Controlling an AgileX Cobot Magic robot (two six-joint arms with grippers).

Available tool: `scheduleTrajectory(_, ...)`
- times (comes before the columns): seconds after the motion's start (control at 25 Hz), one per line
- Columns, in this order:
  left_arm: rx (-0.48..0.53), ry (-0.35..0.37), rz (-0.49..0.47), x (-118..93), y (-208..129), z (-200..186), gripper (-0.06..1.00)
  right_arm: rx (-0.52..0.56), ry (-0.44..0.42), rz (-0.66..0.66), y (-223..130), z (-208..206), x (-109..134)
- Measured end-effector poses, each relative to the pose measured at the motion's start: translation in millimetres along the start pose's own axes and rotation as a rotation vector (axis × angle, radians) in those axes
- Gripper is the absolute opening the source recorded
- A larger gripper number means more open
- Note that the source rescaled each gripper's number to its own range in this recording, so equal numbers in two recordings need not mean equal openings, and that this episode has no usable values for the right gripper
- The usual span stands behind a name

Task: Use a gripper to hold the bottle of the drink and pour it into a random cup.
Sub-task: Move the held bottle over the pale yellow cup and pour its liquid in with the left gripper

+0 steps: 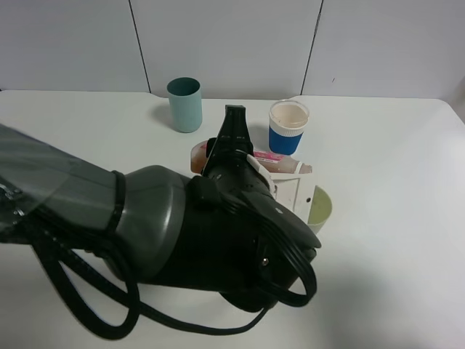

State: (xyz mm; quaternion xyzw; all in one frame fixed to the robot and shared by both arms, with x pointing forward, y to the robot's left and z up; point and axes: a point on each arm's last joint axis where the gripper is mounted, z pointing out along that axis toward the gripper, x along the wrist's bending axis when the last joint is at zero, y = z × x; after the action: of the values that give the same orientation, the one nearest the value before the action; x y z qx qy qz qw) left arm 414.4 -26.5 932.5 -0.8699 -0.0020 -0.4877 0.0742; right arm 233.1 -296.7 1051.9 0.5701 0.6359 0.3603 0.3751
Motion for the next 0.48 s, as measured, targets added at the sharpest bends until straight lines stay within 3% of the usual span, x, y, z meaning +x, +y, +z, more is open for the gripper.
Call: scheduleTrajectory(0.48, -0.012, 0.02, 0.005, 9.1, 5.6, -3.1, 0.01, 0.0, 0.0, 0.0, 0.0, 0.0, 0.0)
